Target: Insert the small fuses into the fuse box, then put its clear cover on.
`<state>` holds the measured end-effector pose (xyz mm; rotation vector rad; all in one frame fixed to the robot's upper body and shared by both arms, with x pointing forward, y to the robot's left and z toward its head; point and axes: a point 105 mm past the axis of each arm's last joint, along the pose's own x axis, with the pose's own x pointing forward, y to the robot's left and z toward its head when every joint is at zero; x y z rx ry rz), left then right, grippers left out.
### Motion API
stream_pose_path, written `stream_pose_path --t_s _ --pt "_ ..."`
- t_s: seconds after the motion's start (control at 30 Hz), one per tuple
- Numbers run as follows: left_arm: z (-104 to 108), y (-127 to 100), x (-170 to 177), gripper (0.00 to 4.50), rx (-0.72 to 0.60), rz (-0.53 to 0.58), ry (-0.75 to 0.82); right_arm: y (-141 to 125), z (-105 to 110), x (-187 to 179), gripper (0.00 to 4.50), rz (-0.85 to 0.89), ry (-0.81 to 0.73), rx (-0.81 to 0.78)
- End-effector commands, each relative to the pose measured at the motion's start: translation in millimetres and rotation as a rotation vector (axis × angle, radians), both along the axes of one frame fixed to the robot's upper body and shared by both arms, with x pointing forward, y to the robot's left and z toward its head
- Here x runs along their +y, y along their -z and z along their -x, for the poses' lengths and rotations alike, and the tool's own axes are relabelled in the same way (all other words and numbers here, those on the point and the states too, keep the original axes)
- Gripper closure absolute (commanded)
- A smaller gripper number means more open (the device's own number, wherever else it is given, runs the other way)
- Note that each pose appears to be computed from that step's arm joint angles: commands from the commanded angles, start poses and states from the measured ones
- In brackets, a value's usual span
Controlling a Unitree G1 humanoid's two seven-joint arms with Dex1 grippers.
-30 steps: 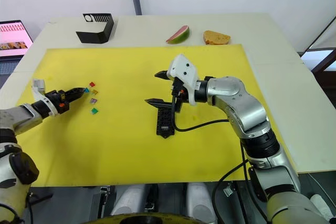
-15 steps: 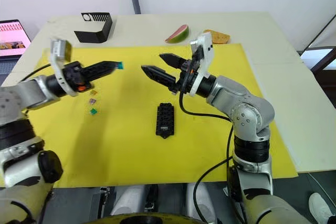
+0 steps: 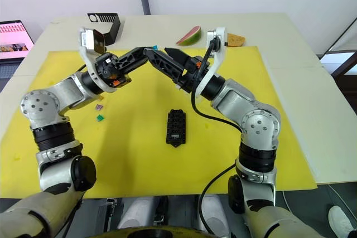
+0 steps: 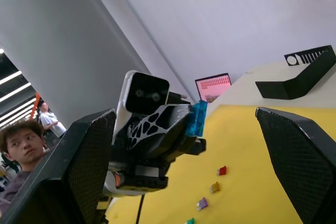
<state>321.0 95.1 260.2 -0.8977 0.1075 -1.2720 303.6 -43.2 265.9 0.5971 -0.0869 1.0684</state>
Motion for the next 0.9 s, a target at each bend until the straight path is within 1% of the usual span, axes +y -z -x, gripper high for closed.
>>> stream_pose_path --t_s 0.03,0.07,0.13,0.3,0.67,0.77,0.83,0.87,0.9 --pt "3.2 -16.4 -1.9 4.49 -0.056 0.042 0.001 -14.2 7.3 -1.6 0.26 -0.059 -0.004 -0.036" --pt "3.3 -16.0 -2.4 4.5 -0.056 0.042 -0.001 -14.3 7.9 -1.4 0.54 -0.059 -0.004 -0.035" --pt "4.3 -17.9 -2.3 4.5 -0.061 0.057 -0.001 -14.7 9.2 -0.6 1.33 -0.069 -0.011 -0.023" --pt "3.3 -22.2 -2.0 4.5 -0.06 0.081 -0.002 -14.3 12.0 2.5 1.33 -0.073 -0.028 -0.01" --pt "3.4 -23.9 -5.8 4.5 -0.063 0.069 0.021 -16.8 7.4 -0.2 1.33 -0.067 -0.002 -0.011" --pt "4.3 -21.6 -9.1 4.5 -0.064 0.054 0.028 -16.2 7.0 0.2 2.16 -0.057 -0.003 -0.012" --pt "4.3 -20.8 -10.2 4.5 -0.062 0.052 0.029 -15.7 7.0 0.6 3.03 -0.052 -0.004 -0.011" --pt "4.3 -20.5 -10.7 4.5 -0.06 0.053 0.03 -15.7 7.2 0.7 3.59 -0.051 -0.003 -0.012" --pt "4.3 -20.3 -11.2 4.5 -0.06 0.053 0.03 -15.9 7.4 0.5 4.03 -0.052 -0.003 -0.012"
